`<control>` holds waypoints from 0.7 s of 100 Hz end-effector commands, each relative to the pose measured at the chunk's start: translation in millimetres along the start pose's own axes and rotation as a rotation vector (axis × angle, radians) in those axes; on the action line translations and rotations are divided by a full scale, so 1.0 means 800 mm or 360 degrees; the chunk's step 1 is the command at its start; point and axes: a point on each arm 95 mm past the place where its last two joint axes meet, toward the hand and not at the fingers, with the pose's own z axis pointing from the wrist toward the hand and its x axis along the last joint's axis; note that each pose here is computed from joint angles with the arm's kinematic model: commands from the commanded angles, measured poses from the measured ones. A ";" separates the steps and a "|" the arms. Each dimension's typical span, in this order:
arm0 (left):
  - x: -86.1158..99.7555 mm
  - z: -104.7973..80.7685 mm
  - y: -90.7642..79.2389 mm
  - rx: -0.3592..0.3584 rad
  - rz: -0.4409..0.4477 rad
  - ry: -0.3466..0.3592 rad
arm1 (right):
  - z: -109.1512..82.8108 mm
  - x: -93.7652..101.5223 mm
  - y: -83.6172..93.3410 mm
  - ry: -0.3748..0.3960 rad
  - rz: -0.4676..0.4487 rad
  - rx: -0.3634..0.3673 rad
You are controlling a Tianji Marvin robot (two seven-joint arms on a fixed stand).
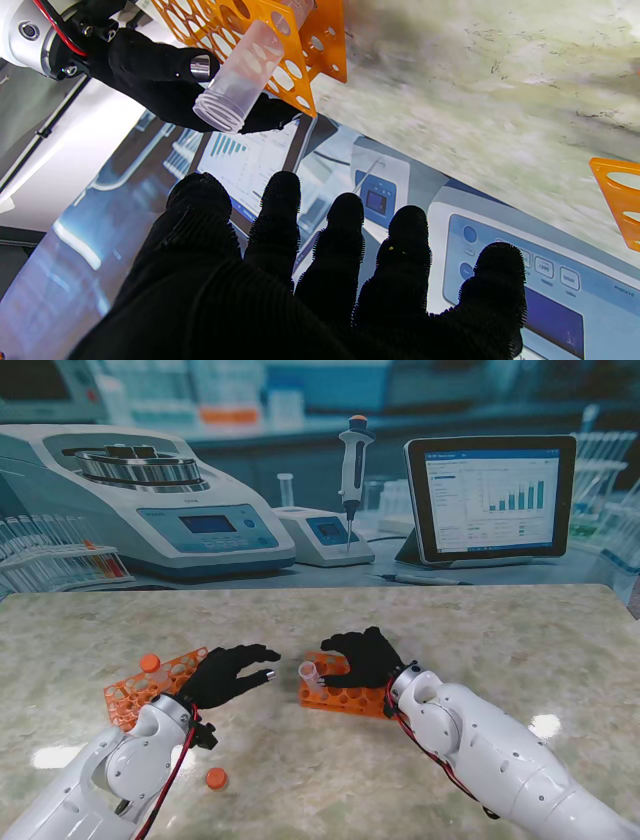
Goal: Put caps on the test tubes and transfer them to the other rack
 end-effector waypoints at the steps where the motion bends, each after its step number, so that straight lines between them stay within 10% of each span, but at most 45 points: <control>1: -0.001 -0.001 0.001 -0.0009 0.0002 0.0001 | -0.005 0.002 -0.008 0.0007 0.0000 0.0025; 70: -0.003 -0.001 0.000 -0.0003 -0.0001 -0.0001 | 0.002 0.002 0.002 0.0006 0.0001 -0.0011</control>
